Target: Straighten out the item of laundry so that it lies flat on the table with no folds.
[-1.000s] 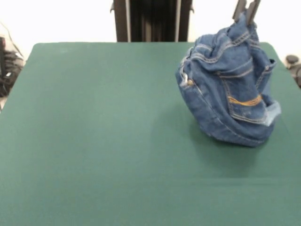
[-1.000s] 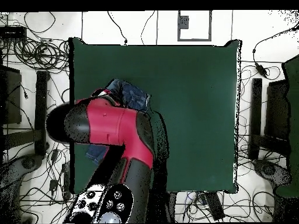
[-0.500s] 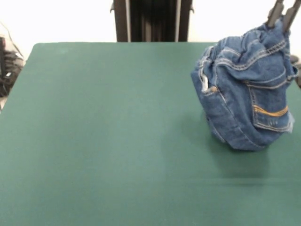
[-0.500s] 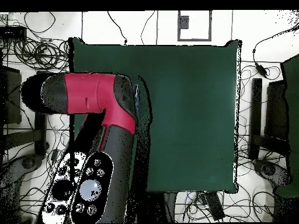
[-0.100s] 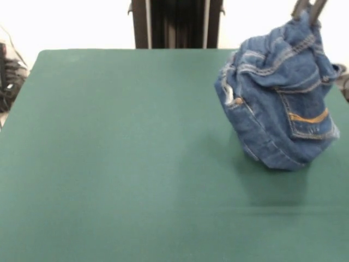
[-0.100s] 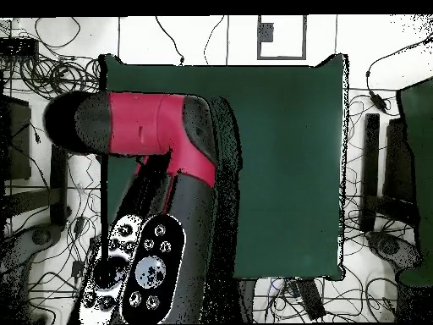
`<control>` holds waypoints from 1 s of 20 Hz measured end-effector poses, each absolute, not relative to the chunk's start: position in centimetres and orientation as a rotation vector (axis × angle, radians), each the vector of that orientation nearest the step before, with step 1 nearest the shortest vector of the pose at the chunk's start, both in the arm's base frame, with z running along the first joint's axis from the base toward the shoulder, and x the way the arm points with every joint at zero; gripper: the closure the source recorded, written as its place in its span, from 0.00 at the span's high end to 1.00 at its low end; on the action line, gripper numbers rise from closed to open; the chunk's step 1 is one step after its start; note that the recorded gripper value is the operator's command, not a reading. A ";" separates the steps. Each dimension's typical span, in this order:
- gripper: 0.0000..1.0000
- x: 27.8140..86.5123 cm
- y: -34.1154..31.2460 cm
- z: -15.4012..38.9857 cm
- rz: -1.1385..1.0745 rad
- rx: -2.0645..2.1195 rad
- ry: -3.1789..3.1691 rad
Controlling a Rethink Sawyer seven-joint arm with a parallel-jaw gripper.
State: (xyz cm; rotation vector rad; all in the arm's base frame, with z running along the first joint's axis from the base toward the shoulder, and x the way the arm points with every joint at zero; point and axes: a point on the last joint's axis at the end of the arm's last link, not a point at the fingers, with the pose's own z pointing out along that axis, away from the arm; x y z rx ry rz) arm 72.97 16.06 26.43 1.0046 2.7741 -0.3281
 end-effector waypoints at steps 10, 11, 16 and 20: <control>0.00 73.3 12.8 32.8 -0.292 1.050 2.698; 0.00 73.2 12.9 33.0 -0.294 1.051 2.701; 0.00 72.6 13.0 33.4 -0.318 1.074 2.739; 0.00 72.4 11.7 33.7 -0.333 1.101 2.746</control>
